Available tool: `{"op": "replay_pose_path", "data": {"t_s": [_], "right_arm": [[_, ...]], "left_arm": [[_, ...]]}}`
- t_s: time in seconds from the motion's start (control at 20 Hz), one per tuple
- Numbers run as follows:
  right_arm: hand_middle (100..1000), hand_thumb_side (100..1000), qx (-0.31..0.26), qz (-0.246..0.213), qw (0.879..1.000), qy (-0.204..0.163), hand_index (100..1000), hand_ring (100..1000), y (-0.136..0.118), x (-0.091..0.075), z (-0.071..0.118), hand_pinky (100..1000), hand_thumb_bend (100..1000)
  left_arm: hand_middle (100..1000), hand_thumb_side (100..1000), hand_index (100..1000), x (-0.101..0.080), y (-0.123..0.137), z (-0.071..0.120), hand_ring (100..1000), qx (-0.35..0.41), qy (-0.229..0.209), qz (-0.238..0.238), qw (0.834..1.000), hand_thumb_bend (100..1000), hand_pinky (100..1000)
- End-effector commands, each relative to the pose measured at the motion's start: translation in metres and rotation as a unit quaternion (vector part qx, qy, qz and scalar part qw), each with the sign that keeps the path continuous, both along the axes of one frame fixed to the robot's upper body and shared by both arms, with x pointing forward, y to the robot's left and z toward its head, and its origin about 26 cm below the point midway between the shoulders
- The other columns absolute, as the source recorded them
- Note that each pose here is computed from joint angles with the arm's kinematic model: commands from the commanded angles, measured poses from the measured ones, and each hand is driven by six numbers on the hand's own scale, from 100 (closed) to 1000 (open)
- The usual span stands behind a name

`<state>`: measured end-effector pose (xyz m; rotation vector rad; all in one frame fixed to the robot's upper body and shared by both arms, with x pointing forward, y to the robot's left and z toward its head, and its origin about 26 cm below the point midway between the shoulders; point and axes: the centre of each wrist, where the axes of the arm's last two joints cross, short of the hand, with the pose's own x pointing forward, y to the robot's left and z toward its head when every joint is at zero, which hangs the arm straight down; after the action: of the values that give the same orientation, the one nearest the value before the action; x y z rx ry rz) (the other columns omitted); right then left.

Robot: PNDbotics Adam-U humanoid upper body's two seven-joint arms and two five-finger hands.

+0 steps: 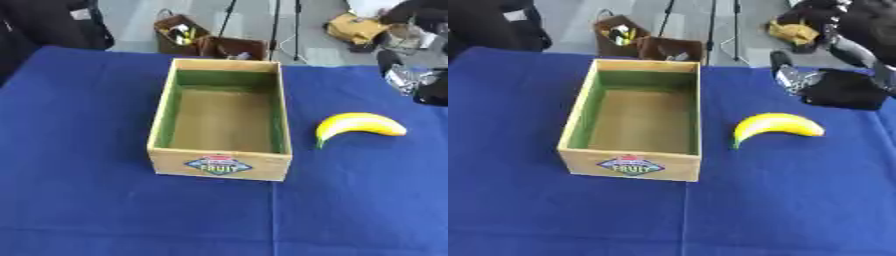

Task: Pick up objects on the table and place them in the box.

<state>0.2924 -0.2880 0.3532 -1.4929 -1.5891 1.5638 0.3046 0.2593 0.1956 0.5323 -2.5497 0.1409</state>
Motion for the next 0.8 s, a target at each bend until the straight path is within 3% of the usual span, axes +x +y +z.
{"op": "replay_pose_path", "data": {"t_s": [0.05,0.4,0.5,0.6,0.8], "right_arm": [[831,1000,-0.027,-0.013,1.0,0.008,927,914,0.001,-0.002,0.008,857,100],[819,965,-0.04,-0.019,0.997,0.068,928,915,0.003,-0.001,0.005,864,100],[823,914,-0.038,-0.024,0.995,0.091,934,923,0.001,0.002,0.003,877,124],[823,789,-0.035,-0.027,0.992,0.122,949,937,0.0,0.006,0.002,901,264],[842,671,-0.028,-0.036,0.985,0.166,964,945,-0.004,0.015,0.004,911,303]], "left_arm": [[700,900,849,-0.002,0.001,0.007,600,0.01,-0.011,-0.004,1.0,324,586],[700,897,848,-0.002,0.001,0.007,600,0.01,-0.01,-0.005,1.0,321,587],[700,897,848,-0.002,0.001,0.007,600,0.01,-0.01,-0.005,1.0,321,587],[700,894,847,-0.002,0.001,0.007,600,0.01,-0.009,-0.005,1.0,320,587],[700,891,846,-0.002,0.0,0.007,600,0.01,-0.008,-0.006,1.0,320,586]]}}
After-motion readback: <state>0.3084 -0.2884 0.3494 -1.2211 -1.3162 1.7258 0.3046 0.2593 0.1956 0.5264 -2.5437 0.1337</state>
